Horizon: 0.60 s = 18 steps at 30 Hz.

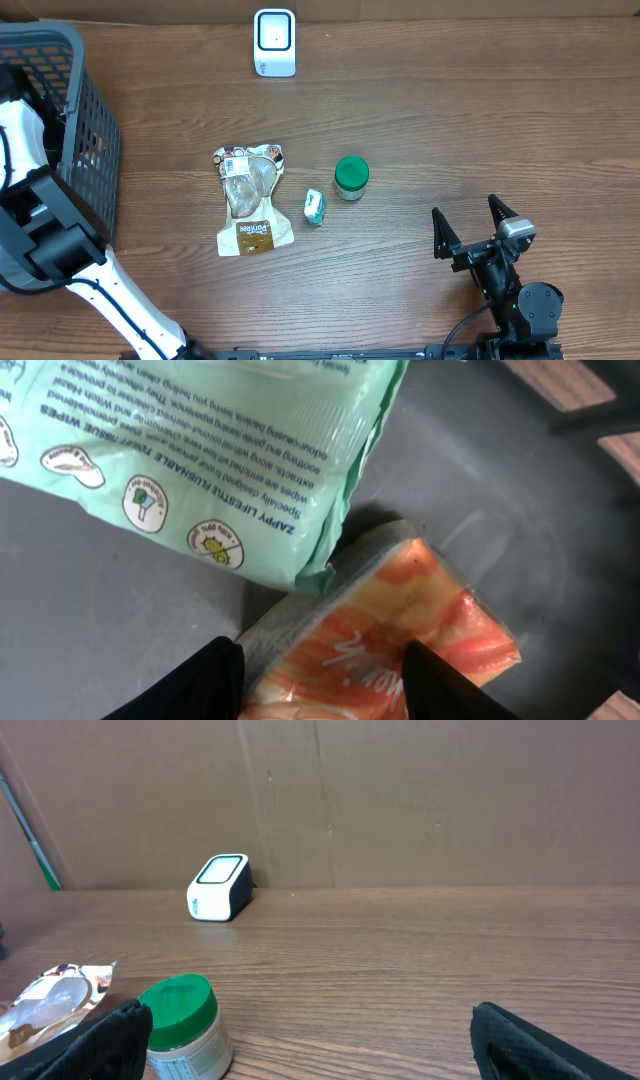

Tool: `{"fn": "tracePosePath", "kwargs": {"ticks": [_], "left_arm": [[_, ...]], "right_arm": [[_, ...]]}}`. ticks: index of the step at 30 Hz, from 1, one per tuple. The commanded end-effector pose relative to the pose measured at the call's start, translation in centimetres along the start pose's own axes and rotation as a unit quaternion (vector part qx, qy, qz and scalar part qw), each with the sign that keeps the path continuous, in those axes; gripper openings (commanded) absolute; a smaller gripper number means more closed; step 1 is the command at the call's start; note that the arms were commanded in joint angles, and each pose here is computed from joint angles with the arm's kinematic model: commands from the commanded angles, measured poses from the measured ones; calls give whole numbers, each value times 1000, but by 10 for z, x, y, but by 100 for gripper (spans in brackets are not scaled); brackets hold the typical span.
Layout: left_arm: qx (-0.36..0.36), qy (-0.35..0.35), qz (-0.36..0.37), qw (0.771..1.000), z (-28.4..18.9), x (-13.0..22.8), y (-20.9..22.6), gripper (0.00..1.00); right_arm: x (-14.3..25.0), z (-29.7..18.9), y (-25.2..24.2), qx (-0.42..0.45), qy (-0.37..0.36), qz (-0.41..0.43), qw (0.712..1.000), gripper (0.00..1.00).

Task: Scan the item barcode
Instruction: 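Reach the left gripper into the basket and grasp the orange tissue pack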

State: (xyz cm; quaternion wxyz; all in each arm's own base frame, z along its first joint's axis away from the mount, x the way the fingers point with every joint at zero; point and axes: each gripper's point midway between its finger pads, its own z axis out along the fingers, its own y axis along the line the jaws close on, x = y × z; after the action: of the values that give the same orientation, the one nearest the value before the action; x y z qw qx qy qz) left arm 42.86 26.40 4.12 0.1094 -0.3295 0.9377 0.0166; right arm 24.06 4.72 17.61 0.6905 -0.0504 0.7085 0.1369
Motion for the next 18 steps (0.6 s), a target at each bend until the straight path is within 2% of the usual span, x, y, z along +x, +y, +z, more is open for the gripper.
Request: {"fn": "tracePosePath", "kwargs": {"ticks": [1,4,6,11,13,18], "left_arm": [[-12,33,9,999,28,20,7,54],[-11,32,9,999,34,22,7,52],[-11,34,9,999,38,26,7,48],[-15,45,9,999,43,33,9,20],[-15,50,8,999,43,36,9,6],[-17,65,1,998,35,41,10,4]], "right_arm": [[1,0,-1,2,-4,1,1000,100],[1,0,-1,2,-4,1,1000,100],[1,0,-1,2,-4,1,1000,100],[1,0,-1,2,-4,1,1000,100],[1,0,-1,2,-4,1,1000,100],[1,0,-1,2,-4,1,1000,100]]}}
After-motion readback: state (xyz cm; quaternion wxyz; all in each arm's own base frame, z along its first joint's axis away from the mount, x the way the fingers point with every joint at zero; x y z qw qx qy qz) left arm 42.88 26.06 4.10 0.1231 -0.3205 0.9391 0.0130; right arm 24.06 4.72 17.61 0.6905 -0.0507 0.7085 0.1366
